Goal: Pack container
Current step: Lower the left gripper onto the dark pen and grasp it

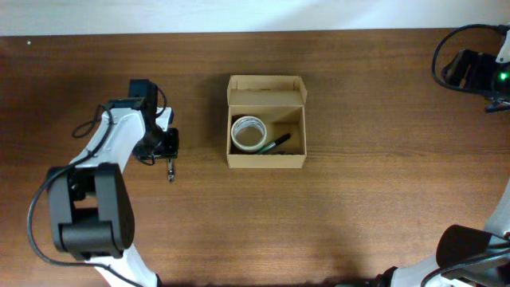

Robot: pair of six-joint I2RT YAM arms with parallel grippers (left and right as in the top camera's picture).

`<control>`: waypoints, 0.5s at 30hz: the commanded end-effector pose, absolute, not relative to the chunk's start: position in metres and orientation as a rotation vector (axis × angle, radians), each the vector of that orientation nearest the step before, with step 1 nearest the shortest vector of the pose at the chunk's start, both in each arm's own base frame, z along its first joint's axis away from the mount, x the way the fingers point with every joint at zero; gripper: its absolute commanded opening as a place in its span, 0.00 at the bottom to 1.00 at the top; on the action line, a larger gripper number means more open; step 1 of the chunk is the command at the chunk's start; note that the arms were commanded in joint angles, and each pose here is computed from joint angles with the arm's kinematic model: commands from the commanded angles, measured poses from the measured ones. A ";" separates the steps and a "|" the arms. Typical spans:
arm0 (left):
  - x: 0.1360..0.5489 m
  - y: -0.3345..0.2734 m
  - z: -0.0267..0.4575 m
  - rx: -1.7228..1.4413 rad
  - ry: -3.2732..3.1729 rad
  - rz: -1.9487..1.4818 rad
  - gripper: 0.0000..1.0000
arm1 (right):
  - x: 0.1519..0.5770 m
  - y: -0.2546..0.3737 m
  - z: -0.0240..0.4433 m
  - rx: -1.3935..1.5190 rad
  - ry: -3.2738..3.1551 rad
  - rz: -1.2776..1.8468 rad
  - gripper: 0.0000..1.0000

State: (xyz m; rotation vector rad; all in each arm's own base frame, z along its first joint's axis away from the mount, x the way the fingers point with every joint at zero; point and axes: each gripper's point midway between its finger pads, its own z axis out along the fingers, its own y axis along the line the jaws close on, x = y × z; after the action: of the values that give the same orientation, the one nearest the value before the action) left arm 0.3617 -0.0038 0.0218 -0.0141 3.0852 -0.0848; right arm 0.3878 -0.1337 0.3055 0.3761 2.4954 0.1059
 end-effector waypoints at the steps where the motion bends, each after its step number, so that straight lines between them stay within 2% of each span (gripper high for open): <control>1: 0.355 -0.008 0.002 -0.090 3.138 -0.118 0.44 | 0.388 -0.133 0.309 0.369 2.484 0.116 0.99; 8: 0.354 -0.008 -0.014 -0.090 3.166 -0.119 0.41 | 0.388 -0.133 0.309 0.369 2.484 0.116 0.99; 10: 0.355 -0.008 -0.014 -0.090 3.161 -0.119 0.31 | 0.388 -0.133 0.309 0.369 2.484 0.116 0.99; 13: 0.356 -0.008 -0.014 -0.089 3.158 -0.119 0.02 | 0.388 -0.133 0.309 0.369 2.484 0.116 0.99; 15: 0.358 -0.008 -0.014 -0.087 3.152 -0.118 0.02 | 0.388 -0.133 0.309 0.369 2.484 0.116 0.99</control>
State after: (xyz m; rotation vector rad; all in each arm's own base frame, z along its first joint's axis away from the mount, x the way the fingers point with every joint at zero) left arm 0.3619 -0.0041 -0.0020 -0.0846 3.1245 -0.0882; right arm 0.3877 -0.1337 0.3055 0.3758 2.4958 0.1059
